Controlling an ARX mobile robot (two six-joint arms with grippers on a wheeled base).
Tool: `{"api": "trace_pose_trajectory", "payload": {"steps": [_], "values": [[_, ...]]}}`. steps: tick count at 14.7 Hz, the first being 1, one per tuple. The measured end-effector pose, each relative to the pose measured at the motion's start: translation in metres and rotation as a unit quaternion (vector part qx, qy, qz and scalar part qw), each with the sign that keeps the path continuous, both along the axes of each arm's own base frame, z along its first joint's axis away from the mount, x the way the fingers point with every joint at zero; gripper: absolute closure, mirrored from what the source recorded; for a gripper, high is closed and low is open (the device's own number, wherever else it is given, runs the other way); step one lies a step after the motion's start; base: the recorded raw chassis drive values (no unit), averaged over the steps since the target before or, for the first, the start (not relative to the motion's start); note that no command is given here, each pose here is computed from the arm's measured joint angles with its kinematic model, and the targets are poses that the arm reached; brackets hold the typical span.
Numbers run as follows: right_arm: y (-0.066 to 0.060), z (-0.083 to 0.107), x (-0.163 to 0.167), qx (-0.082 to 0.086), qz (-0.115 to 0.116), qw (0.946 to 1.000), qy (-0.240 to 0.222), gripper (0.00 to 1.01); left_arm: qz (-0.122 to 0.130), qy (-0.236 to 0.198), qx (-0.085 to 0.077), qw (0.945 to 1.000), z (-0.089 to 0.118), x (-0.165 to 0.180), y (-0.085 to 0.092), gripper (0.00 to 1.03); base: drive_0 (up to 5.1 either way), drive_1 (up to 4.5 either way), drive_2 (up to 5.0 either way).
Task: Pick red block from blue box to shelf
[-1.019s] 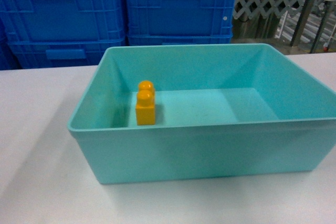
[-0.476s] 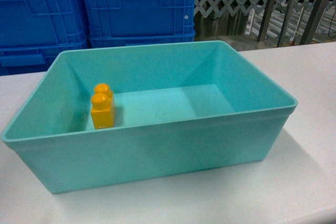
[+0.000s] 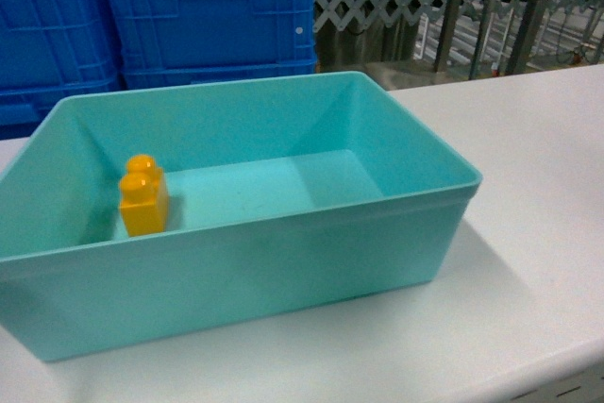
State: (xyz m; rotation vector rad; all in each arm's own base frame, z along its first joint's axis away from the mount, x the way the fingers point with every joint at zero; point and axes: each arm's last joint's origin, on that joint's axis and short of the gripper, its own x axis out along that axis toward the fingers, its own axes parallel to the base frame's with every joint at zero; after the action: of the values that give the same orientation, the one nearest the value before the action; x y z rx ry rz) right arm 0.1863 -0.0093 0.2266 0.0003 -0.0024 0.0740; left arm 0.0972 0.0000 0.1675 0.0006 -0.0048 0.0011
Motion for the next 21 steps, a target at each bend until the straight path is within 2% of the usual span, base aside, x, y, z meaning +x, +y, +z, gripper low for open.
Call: {"api": "trace_pose_trajectory", "payload": {"steps": [21], "values": [[0.0000, 0.0000, 0.0000, 0.000, 0.000, 1.0000, 0.000, 0.73, 0.000, 0.000, 0.000, 1.0000, 0.0000, 0.0000, 0.0000, 0.05, -1.7, -1.69, -1.7]]}}
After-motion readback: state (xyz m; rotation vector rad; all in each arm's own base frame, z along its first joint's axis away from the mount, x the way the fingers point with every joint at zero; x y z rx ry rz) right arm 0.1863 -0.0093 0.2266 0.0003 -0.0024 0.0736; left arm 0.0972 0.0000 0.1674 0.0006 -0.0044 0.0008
